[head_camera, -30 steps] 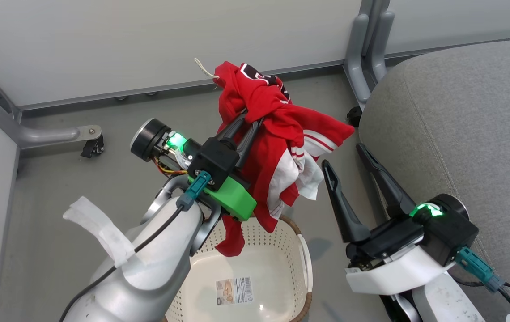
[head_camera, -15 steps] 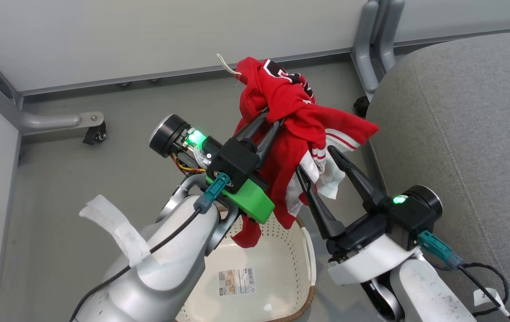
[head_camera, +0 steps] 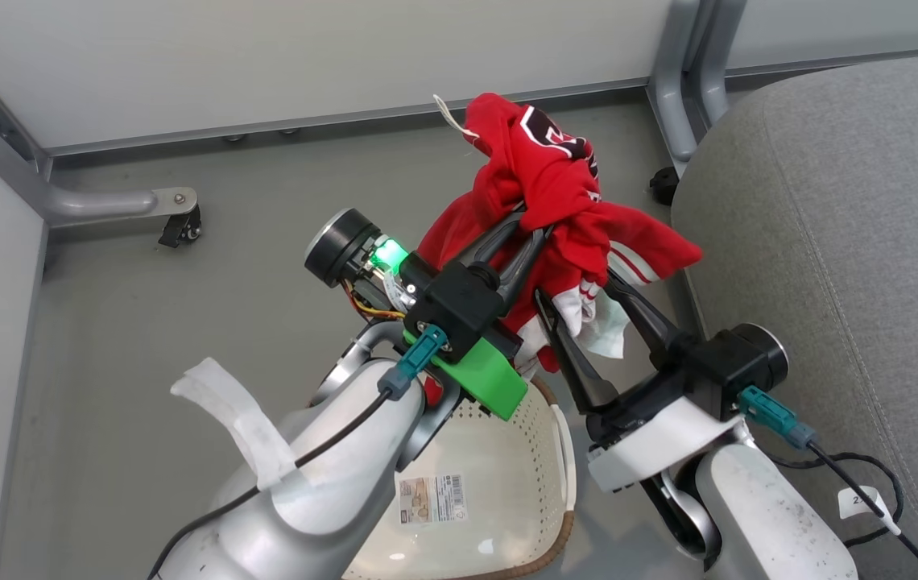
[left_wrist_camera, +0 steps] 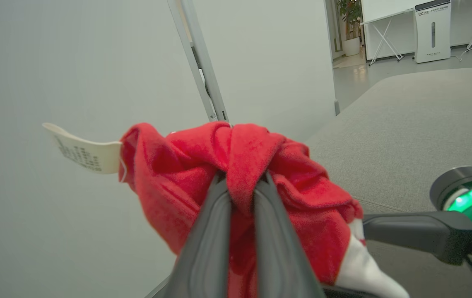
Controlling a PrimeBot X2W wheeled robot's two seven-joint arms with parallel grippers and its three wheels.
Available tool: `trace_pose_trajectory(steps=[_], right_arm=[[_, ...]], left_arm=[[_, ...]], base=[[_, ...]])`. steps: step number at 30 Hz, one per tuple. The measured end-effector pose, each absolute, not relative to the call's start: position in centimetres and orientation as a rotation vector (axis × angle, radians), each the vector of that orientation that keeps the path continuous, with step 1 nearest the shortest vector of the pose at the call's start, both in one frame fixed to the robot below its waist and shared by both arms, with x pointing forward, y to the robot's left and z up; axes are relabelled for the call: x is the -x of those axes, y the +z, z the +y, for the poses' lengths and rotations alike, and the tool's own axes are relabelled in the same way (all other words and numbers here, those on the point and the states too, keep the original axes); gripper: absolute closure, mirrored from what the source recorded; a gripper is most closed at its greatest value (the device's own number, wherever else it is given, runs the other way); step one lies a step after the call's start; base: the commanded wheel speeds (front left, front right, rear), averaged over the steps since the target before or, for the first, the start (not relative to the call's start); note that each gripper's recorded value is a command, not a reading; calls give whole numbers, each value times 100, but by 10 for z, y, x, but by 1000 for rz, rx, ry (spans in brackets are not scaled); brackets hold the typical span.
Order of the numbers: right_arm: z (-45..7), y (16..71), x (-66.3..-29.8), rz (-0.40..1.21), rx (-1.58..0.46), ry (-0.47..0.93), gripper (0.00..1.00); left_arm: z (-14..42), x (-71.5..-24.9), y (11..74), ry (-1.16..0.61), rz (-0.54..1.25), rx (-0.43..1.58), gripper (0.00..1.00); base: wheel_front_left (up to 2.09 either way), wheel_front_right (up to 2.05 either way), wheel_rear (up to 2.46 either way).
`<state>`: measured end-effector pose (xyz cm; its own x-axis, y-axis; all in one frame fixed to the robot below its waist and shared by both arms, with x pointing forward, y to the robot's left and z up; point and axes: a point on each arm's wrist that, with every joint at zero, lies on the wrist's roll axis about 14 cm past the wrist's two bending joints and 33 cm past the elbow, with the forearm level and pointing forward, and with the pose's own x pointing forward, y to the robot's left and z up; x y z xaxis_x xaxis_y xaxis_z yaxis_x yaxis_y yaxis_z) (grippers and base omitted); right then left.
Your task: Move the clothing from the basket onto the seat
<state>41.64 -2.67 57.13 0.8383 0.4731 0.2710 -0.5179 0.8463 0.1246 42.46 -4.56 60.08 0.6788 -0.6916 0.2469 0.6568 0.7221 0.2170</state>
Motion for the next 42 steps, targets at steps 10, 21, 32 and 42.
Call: trace_pose_trajectory(steps=[10, 21, 32, 42], right_arm=[[-30, 568, -428, -211, -254, 507, 100], [-38, 574, -431, -229, -252, 482, 100], [-46, 588, -427, -273, -235, 463, 100], [-66, 586, -433, -279, -213, 400, 100]], left_arm=[[-48, -420, 601, -764, -321, -101, 100], [-49, -411, 597, -769, -301, -77, 100], [-47, -401, 592, -760, -282, -56, 0], [-45, -397, 593, -758, -289, -38, 0]], base=[[0, 0, 0], [0, 0, 0], [0, 0, 0], [0, 0, 0]])
